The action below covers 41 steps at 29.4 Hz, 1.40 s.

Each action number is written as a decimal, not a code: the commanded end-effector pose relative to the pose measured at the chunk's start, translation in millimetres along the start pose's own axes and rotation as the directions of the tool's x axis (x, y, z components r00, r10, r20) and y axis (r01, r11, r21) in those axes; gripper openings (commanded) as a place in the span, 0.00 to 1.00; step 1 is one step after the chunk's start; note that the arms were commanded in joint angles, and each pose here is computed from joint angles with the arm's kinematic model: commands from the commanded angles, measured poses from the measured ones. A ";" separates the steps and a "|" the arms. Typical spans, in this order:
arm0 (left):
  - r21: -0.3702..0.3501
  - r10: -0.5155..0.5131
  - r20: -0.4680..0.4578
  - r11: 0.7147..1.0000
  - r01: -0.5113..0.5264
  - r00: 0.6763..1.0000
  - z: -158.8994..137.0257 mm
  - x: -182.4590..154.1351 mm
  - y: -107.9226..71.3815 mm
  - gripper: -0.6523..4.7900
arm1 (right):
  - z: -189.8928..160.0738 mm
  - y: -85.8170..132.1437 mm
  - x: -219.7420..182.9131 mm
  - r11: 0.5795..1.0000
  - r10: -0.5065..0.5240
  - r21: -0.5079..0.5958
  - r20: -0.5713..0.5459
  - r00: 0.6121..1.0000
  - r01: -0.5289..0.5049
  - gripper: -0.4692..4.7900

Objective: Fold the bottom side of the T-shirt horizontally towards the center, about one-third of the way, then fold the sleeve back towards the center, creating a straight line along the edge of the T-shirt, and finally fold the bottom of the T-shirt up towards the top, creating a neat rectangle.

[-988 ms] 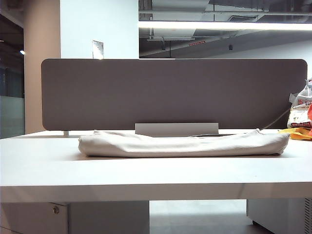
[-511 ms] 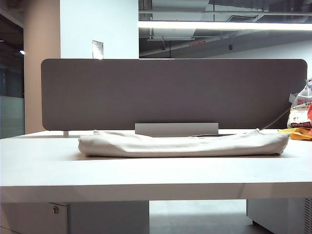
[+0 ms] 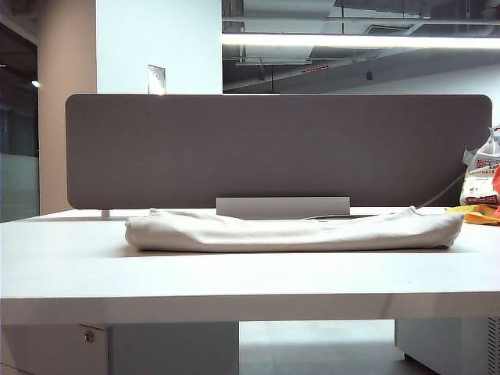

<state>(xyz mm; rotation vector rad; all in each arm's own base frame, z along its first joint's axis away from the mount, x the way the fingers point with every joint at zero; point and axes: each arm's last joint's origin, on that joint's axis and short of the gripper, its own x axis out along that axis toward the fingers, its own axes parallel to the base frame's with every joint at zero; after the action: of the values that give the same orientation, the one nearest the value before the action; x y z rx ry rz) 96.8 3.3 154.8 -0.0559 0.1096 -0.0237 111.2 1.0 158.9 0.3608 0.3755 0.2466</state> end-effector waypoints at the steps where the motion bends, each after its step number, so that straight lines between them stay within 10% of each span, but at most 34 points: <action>1: 0.024 0.003 0.009 1.000 -0.004 1.000 0.9 0.0 0.3 0.22 | 2.3 0.8 -0.3 1.000 0.003 -0.005 0.014 1.000 -0.003 0.08; 20: 0.020 -0.001 -0.013 1.000 0.002 1.000 -1.2 -0.1 0.4 0.22 | 2.2 1.0 -0.3 1.000 0.005 -0.006 0.014 1.000 -0.005 0.08; 30: 0.020 -0.001 -0.013 1.000 0.002 1.000 -1.2 0.0 0.4 0.22 | 13.0 17.4 -17.0 0.933 -0.063 -0.325 0.282 0.957 0.156 0.08; 41: 0.020 -0.001 -0.013 1.000 0.001 1.000 -1.2 -0.1 0.4 0.22 | -4.5 10.8 -11.9 0.928 -0.064 -0.327 0.331 0.942 0.178 0.08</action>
<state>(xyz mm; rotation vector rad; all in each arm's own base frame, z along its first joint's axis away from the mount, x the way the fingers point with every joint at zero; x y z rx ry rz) 96.5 3.9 153.0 -0.0329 0.1278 -0.0195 96.7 8.8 161.4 0.0174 0.0502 0.1323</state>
